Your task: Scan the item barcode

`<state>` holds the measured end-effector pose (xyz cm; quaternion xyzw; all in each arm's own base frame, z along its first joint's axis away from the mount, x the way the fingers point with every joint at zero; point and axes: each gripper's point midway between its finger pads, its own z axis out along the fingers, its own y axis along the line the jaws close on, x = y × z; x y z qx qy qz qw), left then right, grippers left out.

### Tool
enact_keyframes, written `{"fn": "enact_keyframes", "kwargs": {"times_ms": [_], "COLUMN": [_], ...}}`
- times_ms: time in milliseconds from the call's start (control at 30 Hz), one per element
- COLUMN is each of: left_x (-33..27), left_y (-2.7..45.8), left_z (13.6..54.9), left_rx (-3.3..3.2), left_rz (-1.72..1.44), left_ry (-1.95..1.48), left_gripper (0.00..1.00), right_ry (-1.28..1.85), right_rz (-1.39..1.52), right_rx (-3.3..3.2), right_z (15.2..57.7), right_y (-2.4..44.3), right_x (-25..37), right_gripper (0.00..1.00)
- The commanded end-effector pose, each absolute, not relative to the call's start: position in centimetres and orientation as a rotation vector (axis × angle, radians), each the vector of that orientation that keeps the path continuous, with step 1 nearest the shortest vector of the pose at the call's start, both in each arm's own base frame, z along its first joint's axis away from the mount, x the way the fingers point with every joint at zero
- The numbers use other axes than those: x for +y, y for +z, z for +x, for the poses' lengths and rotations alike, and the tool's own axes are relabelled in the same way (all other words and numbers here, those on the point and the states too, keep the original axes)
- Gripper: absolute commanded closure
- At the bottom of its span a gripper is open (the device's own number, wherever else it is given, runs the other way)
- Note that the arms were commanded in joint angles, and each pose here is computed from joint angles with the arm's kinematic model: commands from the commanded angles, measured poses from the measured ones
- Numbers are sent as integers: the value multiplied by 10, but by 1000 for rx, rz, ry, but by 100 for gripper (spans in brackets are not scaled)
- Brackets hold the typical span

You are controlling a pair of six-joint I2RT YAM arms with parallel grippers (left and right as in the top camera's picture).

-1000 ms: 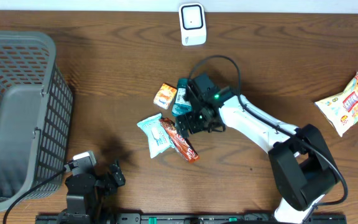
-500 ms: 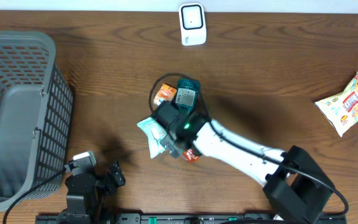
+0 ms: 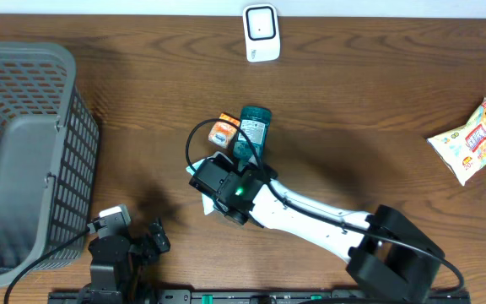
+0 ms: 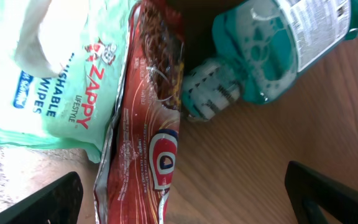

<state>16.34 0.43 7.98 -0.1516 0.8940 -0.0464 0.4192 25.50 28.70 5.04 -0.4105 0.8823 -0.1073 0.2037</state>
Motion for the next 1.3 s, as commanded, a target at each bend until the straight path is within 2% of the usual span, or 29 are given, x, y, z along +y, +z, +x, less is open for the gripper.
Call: {"fn": "enact_keyframes", "kwargs": {"times_ms": [0,267,367,467,667,867,1000,1067,1100,1133,1267], "left_x": [4,4,4,4,4,4,4,4,4,4,4], "left_y": [73,73,73,73,73,73,73,73,73,73,73], "left_z": [158,158,158,158,158,158,158,158,158,158,158], "left_rx": [2281,2281,2281,2281,2281,2281,2281,2281,2281,2281,2281], "left_rz": [-363,-363,-363,-363,-363,-363,-363,-363,-363,-363,-363], "left_ry": [-107,-107,-107,-107,-107,-107,-107,-107,-107,-107,-107], "left_gripper": [2,2,2,2,2,2,2,2,2,2,2], "right_ry": [-381,-403,-438,-522,-678,-635,-565,-542,-542,-533,-460], "right_rz": [-1195,-1296,-1310,-1322,-1359,-1372,-1370,-1364,-1355,-1353,-1337], "right_rx": [2465,2440,2457,2464,2458,2525,2594,2616,2624,2635,2730], "right_z": [249,229,229,232,234,229,224,224,226,226,225], "right_y": [33,17,5,-10,-35,-46,-51,-52,-52,-53,-46], "right_x": [283,295,291,282,265,262,262,261,260,259,258], "right_gripper": [1,1,5,18,38,45,68,73,82,87,91]}}
